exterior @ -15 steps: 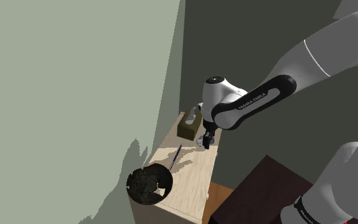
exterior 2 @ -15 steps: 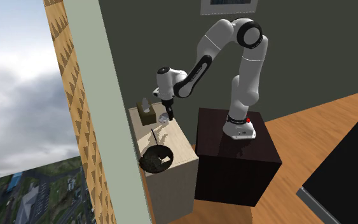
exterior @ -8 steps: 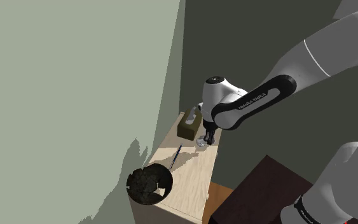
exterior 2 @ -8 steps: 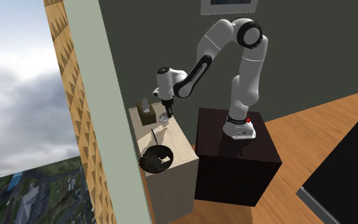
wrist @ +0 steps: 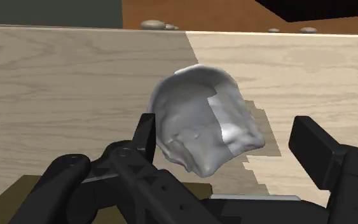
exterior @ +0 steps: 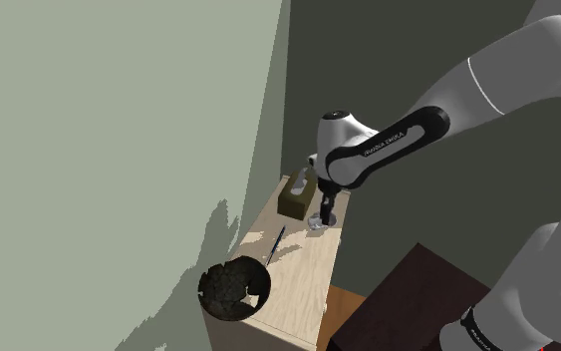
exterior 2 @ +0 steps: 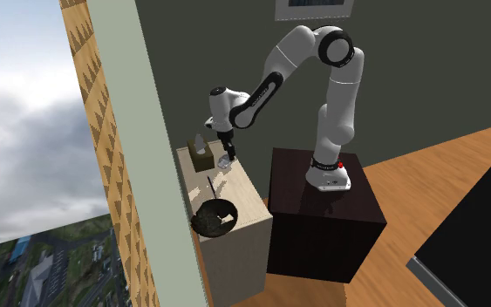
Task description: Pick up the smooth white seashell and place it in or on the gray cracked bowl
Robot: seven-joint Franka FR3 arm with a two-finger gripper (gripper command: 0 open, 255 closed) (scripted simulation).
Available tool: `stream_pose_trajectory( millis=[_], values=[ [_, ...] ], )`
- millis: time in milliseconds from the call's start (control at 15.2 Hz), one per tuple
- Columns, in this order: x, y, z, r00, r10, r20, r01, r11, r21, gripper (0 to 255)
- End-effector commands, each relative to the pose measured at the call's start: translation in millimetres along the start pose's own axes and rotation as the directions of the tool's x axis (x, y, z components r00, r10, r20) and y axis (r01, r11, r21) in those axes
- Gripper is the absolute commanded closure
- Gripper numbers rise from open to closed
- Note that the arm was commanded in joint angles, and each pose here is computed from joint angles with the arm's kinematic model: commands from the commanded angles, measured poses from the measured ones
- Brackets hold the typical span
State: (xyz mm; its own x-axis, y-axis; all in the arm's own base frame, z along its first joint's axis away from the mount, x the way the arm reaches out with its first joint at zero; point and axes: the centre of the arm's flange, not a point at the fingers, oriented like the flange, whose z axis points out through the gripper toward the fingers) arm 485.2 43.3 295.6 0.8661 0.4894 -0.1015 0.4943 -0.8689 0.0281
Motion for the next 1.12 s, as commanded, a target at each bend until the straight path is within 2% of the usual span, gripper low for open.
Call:
stream_pose_trajectory(
  millis=[0, 132, 198, 660, 1056],
  values=[
    [10.5, 28.0, -5.1, 0.990, -0.140, 0.007, 0.140, 0.989, 0.049, 0],
    [26.2, 57.8, -8.9, 0.964, -0.265, 0.009, 0.263, 0.960, 0.098, 0],
    [30.2, 64.2, -9.5, 0.956, -0.293, 0.009, 0.290, 0.951, 0.109, 0],
    [28.7, 60.4, 27.3, 0.956, -0.293, 0.009, 0.290, 0.951, 0.109, 0],
    [28.6, 60.1, 30.3, 0.956, -0.293, 0.009, 0.290, 0.951, 0.109, 0]
  ],
)
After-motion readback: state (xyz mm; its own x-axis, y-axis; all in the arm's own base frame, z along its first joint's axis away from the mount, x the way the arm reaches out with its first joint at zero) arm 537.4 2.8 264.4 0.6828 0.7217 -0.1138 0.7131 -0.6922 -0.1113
